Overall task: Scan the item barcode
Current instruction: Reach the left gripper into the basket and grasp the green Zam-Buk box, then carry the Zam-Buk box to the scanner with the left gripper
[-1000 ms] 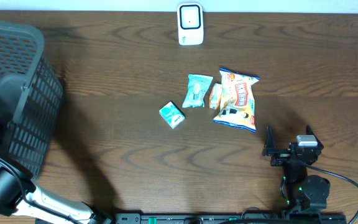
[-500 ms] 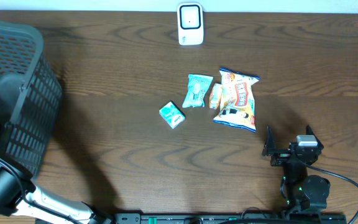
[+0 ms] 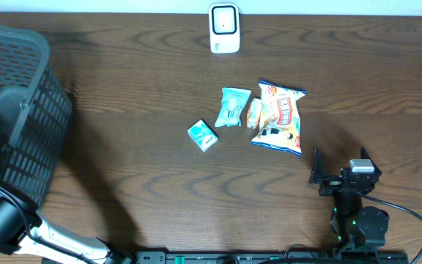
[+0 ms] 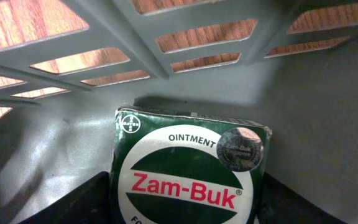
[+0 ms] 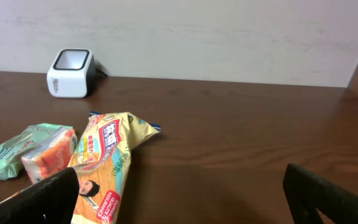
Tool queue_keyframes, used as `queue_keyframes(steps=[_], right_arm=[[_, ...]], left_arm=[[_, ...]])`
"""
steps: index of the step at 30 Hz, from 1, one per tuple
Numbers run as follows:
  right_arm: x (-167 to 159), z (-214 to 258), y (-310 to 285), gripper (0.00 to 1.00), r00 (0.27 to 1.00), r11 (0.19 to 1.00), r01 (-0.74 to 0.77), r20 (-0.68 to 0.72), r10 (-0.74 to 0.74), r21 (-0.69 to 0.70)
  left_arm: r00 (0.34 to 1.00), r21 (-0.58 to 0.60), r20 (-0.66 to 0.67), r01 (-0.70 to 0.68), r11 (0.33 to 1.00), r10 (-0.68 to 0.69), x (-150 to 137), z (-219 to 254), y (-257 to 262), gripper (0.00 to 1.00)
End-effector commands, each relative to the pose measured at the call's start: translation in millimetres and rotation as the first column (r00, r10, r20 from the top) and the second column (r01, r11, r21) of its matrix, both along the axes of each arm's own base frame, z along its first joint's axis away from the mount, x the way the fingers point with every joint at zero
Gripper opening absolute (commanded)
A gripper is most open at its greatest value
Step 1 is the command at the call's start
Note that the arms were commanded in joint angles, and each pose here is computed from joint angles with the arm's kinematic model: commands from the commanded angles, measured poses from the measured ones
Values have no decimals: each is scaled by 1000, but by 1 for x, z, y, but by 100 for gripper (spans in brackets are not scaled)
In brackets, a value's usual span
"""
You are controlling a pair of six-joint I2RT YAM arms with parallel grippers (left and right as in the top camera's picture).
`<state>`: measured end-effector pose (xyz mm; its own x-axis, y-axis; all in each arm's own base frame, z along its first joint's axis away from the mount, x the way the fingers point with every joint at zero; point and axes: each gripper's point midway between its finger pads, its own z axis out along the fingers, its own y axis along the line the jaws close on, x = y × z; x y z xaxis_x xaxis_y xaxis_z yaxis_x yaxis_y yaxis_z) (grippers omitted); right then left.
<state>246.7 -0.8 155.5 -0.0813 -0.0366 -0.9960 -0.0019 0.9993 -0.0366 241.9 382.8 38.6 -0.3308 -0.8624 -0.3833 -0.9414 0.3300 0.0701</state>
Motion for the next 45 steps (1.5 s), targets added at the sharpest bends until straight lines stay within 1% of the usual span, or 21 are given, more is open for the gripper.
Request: queue_keyframes(steps=[1,3,6,9,14,18,21,24,26,29,31,33,34,35,36,37,40,42,45], right_arm=[[0,-1,2,99,1000,1000,-8,-3,8,-9],[0,-1,2,99,1000,1000,-8,-3,8,-9],[0,-1,2,99,1000,1000,-8,-3,8,-9],[0,-1,2,99,1000,1000,-8,-3,8,-9],[0,-1,2,99,1000,1000,-8,-3,8,-9],[0,-1,2,99,1000,1000,-8,-3,8,-9],[0,-1,2,99,1000,1000,-8,-3,8,-9],[0,-1,2,99,1000,1000,-8,-3,8,-9],[0,-1,2,99,1000,1000,-8,-3,8,-9],[0,-1,2,99,1000,1000,-8,-3,8,-9],[0,-1,2,99,1000,1000,-8,-3,8,-9],[0,-1,2,99,1000,1000,-8,-3,8,-9],[0,-1,2,99,1000,1000,-8,-3,8,-9],[0,-1,2,99,1000,1000,-8,-3,8,-9],[0,-1,2,99,1000,1000,-8,-3,8,-9],[0,-1,2,99,1000,1000,-8,-3,8,-9],[0,-1,2,99,1000,1000,-8,-3,8,-9],[0,-1,2,99,1000,1000,-8,-3,8,-9],[0,-1,2,99,1000,1000,-8,-3,8,-9]], left_arm=[[1000,1,-25,-16,1000,16,-9,-2,2,67],[1000,15,-12,-20,1000,20,-9,7,2,62],[999,50,28,-45,998,43,-8,31,3,62],[995,73,94,-35,997,28,-1,56,0,62],[959,109,280,-1,994,-30,20,111,-11,62],[892,159,447,-10,987,-63,33,167,-23,62],[794,192,597,-5,981,-113,46,218,-37,62],[636,220,746,41,975,-195,61,276,-63,62],[512,226,825,87,970,-238,70,313,-87,62],[358,227,892,170,959,-274,85,354,-126,62],[277,229,914,250,941,-296,99,371,-159,62],[208,243,920,359,901,-331,117,382,-201,62],[188,246,920,406,880,-344,125,382,-220,62],[162,244,920,481,842,-358,138,381,-252,62],[152,244,917,518,820,-369,144,379,-268,62],[133,252,911,570,782,-390,152,376,-290,62],[87,272,879,716,643,-469,172,355,-361,62],[101,259,847,779,571,-522,183,330,-401,62],[156,240,772,827,509,-617,198,285,-442,62]])
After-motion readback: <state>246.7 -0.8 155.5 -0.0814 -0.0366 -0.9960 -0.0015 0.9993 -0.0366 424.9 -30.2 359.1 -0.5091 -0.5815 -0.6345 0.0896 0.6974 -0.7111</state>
